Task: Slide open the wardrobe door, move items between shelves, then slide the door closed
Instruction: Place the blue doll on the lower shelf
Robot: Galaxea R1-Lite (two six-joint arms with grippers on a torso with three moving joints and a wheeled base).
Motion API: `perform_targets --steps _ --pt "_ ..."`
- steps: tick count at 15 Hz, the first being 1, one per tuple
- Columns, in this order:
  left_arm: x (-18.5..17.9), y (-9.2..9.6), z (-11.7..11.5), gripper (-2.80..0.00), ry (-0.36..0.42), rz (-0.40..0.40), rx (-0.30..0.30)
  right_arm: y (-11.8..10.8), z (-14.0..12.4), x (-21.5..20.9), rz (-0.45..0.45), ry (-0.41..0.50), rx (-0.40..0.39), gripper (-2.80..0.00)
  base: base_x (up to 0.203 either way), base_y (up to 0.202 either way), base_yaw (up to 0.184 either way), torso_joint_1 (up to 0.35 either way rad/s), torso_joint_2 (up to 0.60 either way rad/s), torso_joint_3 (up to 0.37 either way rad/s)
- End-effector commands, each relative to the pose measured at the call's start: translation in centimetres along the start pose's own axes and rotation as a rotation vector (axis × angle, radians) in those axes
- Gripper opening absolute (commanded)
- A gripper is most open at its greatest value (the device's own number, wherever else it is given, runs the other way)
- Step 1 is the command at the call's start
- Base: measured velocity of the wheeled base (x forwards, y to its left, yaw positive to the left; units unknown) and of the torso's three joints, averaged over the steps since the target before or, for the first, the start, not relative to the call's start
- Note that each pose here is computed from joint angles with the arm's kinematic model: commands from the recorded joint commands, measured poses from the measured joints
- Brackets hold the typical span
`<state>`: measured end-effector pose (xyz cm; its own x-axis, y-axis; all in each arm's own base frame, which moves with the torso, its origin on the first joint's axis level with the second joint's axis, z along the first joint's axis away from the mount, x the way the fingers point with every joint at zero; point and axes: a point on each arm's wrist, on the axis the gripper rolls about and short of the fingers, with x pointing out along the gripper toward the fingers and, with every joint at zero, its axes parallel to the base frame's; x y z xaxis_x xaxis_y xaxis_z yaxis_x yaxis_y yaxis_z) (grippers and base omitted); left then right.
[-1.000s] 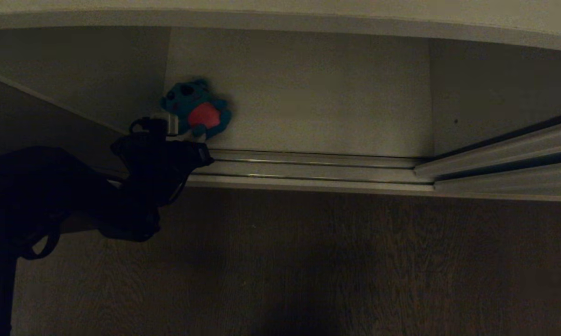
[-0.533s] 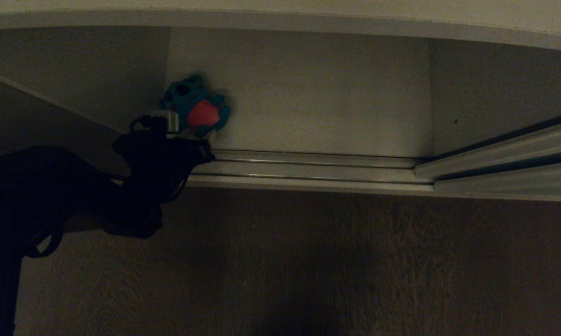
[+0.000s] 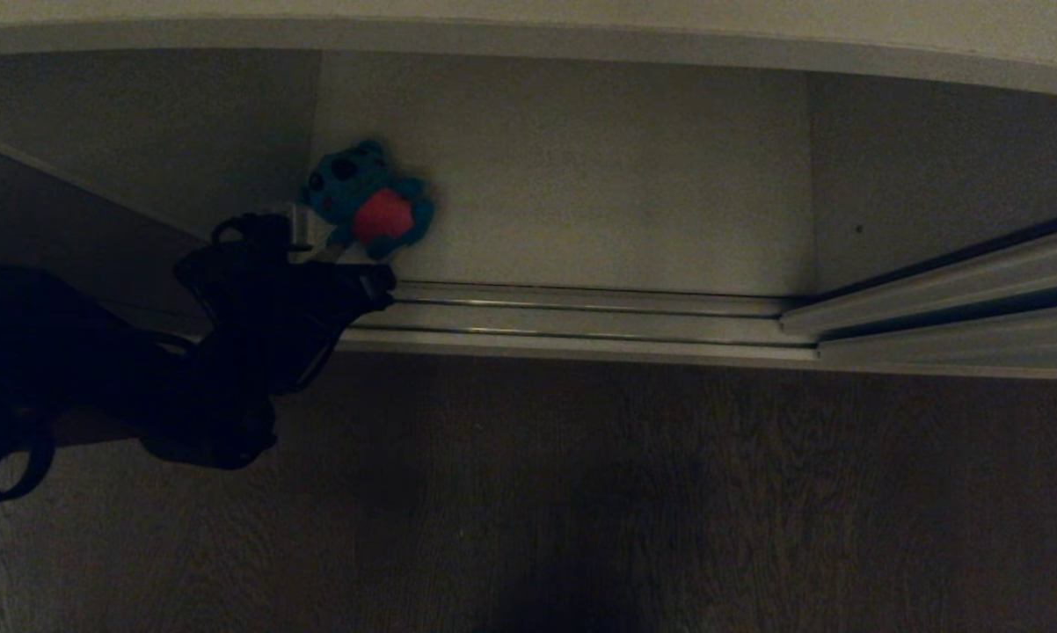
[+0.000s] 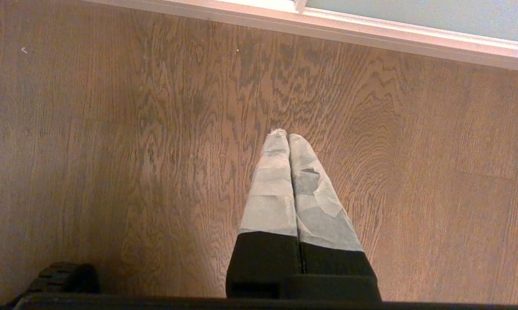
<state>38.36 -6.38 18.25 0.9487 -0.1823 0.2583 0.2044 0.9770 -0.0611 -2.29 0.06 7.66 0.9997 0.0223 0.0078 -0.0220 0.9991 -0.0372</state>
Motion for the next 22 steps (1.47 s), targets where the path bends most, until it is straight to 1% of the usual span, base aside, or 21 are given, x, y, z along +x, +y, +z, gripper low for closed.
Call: perform_targets --steps 1,2,3,6,8,9,12,13,15,17,18,20,21,22 --pt "-1.5 -0.3 2.8 0.00 -0.041 -0.006 0.001 0.0 0.0 0.0 0.001 -0.001 0.000 -2.80 0.000 0.000 0.000 0.000 0.00 0.000" --pt "-2.3 -0.3 3.5 0.00 -0.024 -0.006 0.006 0.0 0.0 0.0 0.001 -0.001 0.000 -2.80 0.000 0.000 0.000 0.000 0.00 0.000" --pt "-3.2 -0.5 4.3 -2.80 -0.011 -0.013 0.012 0.0 0.0 0.0 0.001 -0.003 0.000 -2.80 0.000 0.000 0.000 0.000 0.00 0.000" --pt "-6.8 -1.1 7.2 -2.80 0.016 -0.053 0.048 0.0 0.0 0.0 0.001 -0.002 -0.001 -2.80 0.000 0.000 0.000 0.000 0.00 0.000" --pt "-10.3 -1.4 9.6 -2.80 0.040 -0.055 0.062 0.0 0.0 0.0 0.001 -0.001 -0.001 -2.80 0.000 0.000 0.000 0.000 0.00 0.000" --pt "-12.5 -1.5 10.5 -2.80 0.066 -0.048 0.065 0.0 0.0 0.0 0.001 -0.001 -0.001 -2.80 0.000 0.000 0.000 0.000 0.00 0.000" --pt "-20.1 -1.5 12.8 -2.80 0.150 0.009 0.070 0.0 0.0 0.0 0.001 -0.001 -0.001 -2.80 0.000 0.000 0.000 0.000 0.00 0.000" --pt "-23.2 -1.5 13.3 -2.80 0.168 0.023 0.072 0.0 0.0 0.0 0.001 -0.001 -0.001 -2.80 0.000 0.000 0.000 0.000 0.00 0.000" --pt "-29.4 -1.6 14.0 -2.80 0.179 0.045 0.078 0.0 0.0 0.0 0.001 -0.003 0.000 -2.80 0.000 0.000 0.000 0.000 0.00 0.000" --pt "-35.3 -1.7 13.3 -2.80 0.185 0.071 0.087 0.0 0.0 0.0 0.001 -0.002 -0.001 -2.80 0.000 0.000 0.000 0.000 0.00 0.000" --pt "-37.7 -1.8 12.2 -2.80 0.207 0.085 0.089 0.0 0.0 0.0 0.001 -0.001 -0.001 -2.80 0.000 0.000 0.000 0.000 0.00 0.000" --pt "-40.6 -2.0 9.3 -2.80 0.252 0.126 0.096 0.0 0.0 0.0 0.001 -0.003 0.000 -2.80 0.000 0.000 0.000 0.000 0.00 0.000" --pt "-41.4 -2.0 7.4 -2.80 0.273 0.138 0.111 0.0 0.0 0.0 0.001 -0.002 -0.001 -2.80 0.000 0.000 0.000 0.000 0.00 0.000" --pt "-42.2 -2.0 5.9 -2.80 0.272 0.133 0.133 0.0 0.0 0.0 0.001 -0.003 -0.001 -2.80 0.000 0.000 0.000 0.000 0.00 0.000"
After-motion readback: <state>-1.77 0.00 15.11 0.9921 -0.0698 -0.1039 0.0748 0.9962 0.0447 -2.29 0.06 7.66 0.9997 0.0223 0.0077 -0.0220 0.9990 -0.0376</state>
